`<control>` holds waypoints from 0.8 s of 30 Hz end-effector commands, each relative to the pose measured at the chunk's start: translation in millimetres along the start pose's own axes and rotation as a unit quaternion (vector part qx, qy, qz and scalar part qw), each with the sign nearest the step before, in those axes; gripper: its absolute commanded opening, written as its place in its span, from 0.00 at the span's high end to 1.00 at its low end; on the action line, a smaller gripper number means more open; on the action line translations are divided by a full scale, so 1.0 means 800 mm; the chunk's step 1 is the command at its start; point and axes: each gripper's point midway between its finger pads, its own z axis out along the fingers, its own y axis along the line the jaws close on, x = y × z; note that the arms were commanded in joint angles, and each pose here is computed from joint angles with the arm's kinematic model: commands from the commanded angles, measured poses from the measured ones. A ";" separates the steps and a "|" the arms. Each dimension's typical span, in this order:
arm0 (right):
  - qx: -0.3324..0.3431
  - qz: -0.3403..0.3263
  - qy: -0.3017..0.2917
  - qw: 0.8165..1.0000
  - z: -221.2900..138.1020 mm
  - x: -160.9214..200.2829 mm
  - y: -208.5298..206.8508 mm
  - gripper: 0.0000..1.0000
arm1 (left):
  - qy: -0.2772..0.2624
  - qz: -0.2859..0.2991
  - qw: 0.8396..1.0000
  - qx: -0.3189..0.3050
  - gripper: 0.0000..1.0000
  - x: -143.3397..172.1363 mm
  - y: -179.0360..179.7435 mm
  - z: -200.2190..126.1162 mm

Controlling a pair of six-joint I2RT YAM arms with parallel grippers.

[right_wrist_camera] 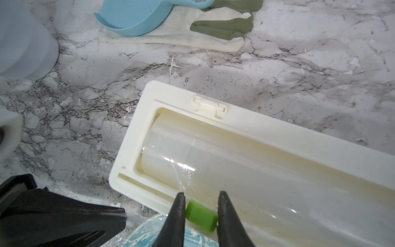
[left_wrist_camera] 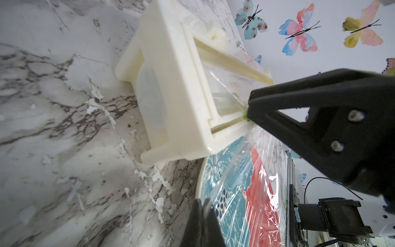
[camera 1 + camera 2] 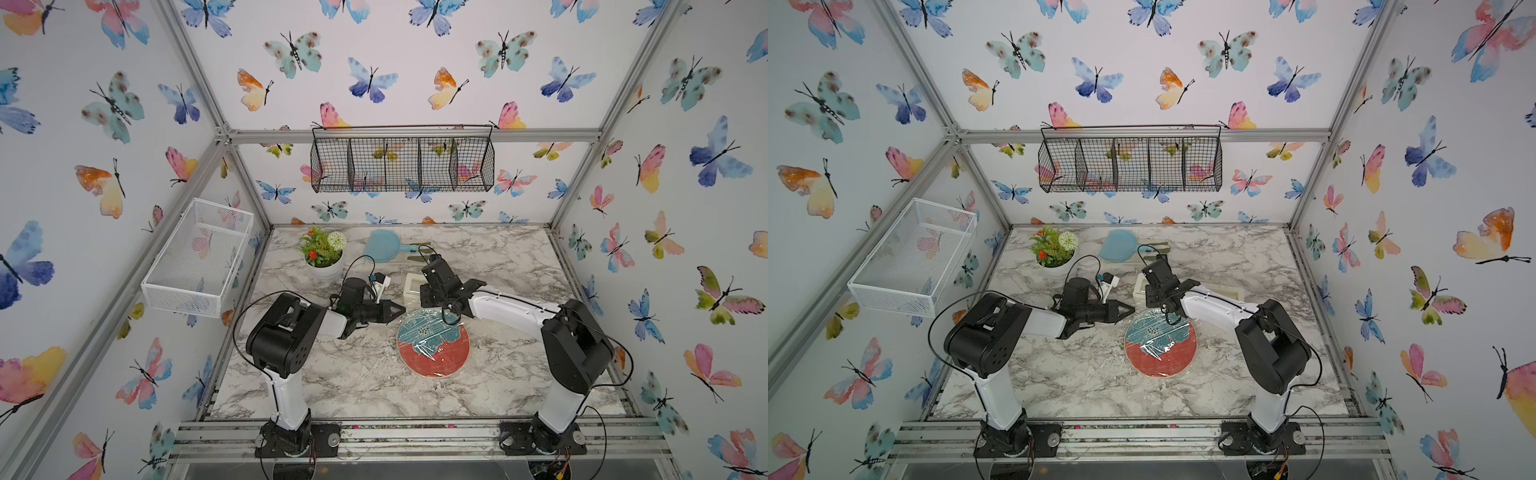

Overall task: Wrap the plate with plastic wrap
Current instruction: Tear off the plastic wrap from the plastic wrap cutting box.

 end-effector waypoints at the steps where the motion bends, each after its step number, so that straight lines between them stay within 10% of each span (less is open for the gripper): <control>1: 0.122 -0.035 0.119 0.985 0.004 0.085 -0.092 0.73 | 0.000 -0.023 0.999 -0.030 1.00 0.006 0.021 -0.008; 24: 0.152 -0.036 0.116 0.981 -0.032 0.099 -0.155 0.65 | -0.003 -0.019 1.000 -0.022 1.00 -0.004 0.012 -0.009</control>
